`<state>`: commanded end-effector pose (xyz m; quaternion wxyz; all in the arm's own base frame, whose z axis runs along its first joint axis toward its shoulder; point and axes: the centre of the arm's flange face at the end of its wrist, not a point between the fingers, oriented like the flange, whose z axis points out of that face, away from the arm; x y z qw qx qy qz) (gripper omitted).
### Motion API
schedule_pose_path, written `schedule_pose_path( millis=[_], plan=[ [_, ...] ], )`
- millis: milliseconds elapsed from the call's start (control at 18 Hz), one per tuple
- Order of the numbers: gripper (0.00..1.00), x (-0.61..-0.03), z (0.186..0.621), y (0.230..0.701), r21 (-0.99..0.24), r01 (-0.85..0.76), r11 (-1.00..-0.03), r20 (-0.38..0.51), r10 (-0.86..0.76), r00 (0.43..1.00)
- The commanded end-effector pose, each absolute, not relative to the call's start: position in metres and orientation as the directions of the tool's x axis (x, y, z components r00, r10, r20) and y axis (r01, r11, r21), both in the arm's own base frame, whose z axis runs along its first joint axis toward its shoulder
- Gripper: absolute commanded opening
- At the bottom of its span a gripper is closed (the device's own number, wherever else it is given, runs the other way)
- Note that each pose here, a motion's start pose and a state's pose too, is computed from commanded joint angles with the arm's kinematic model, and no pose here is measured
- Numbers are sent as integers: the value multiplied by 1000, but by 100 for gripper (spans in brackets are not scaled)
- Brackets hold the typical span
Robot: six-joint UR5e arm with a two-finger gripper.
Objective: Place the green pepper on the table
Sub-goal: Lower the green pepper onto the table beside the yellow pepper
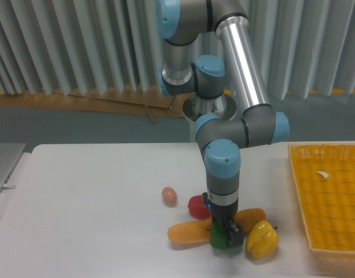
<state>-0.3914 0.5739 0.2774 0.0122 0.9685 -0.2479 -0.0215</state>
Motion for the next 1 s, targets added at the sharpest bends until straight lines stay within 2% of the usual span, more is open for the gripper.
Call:
schedule_pose_path(
  millis=[167,222,278,333,1000],
  plan=[
    [46,-393,275,572,60,-478,-876,-45,-481,876],
    [56,-393,275,572,61,-479,-876,-47,-482,875],
    [82,-394,275,572,63,-480,-875,-48,-483,874],
    [100,-394,276,572,62,-486,-872,-49,-489,871],
    [100,-390,284,568,61,-474,-878,-58,-478,877]
  ],
)
